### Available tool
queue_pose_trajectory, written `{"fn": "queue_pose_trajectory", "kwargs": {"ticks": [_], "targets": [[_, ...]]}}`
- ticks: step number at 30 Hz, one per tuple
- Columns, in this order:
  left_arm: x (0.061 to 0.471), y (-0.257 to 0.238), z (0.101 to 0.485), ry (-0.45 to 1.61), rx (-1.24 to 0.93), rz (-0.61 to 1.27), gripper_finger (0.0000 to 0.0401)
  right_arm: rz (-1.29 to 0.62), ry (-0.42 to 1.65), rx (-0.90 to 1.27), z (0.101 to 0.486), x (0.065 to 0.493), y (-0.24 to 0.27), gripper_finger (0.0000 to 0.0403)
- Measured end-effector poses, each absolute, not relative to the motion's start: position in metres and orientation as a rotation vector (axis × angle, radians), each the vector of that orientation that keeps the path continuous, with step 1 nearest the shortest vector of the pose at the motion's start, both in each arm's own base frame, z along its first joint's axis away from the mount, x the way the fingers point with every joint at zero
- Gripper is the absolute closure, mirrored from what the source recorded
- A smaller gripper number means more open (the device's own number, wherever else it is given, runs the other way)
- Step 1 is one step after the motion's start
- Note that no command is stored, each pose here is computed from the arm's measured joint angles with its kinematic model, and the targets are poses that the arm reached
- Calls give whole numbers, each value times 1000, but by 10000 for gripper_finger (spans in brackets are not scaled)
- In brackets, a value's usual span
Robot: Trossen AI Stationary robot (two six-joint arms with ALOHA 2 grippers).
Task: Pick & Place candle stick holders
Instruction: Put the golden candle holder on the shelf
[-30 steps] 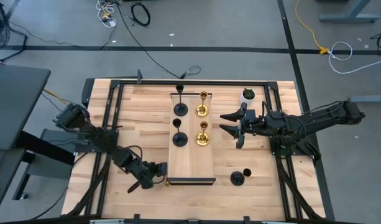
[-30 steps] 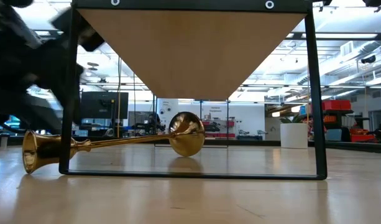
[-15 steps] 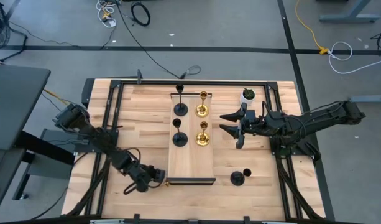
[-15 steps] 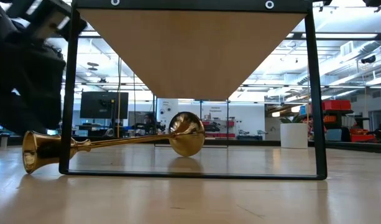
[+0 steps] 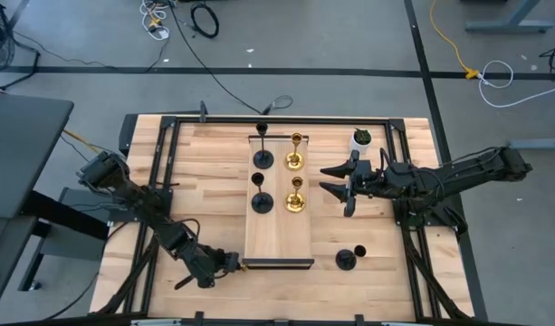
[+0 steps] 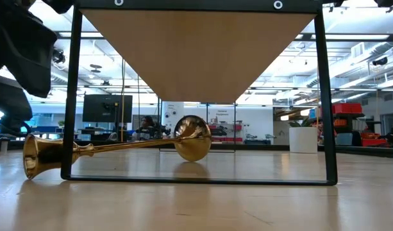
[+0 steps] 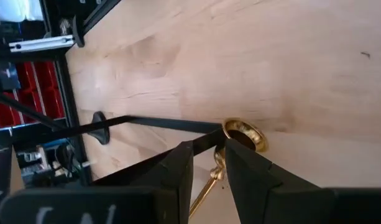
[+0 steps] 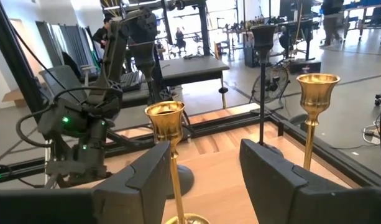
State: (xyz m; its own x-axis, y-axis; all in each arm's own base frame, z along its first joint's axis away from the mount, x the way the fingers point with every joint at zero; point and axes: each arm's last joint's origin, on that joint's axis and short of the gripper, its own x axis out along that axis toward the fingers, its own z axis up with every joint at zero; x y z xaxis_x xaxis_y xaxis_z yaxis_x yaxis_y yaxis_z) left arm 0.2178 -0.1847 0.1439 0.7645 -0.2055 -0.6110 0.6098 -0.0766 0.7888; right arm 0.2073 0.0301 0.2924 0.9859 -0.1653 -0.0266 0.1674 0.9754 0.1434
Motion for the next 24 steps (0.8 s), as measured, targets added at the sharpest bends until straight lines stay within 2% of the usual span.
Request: {"fn": "queue_pose_trajectory", "kwargs": {"ticks": [6, 9, 24], "targets": [[218, -185, 144, 404, 1245, -671, 300, -167, 14, 152, 292, 207, 30, 211], [218, -185, 144, 406, 1258, -655, 287, -167, 11, 152, 293, 207, 30, 211], [221, -181, 142, 426, 1111, -706, 175, -167, 10, 161, 293, 207, 30, 211]]}}
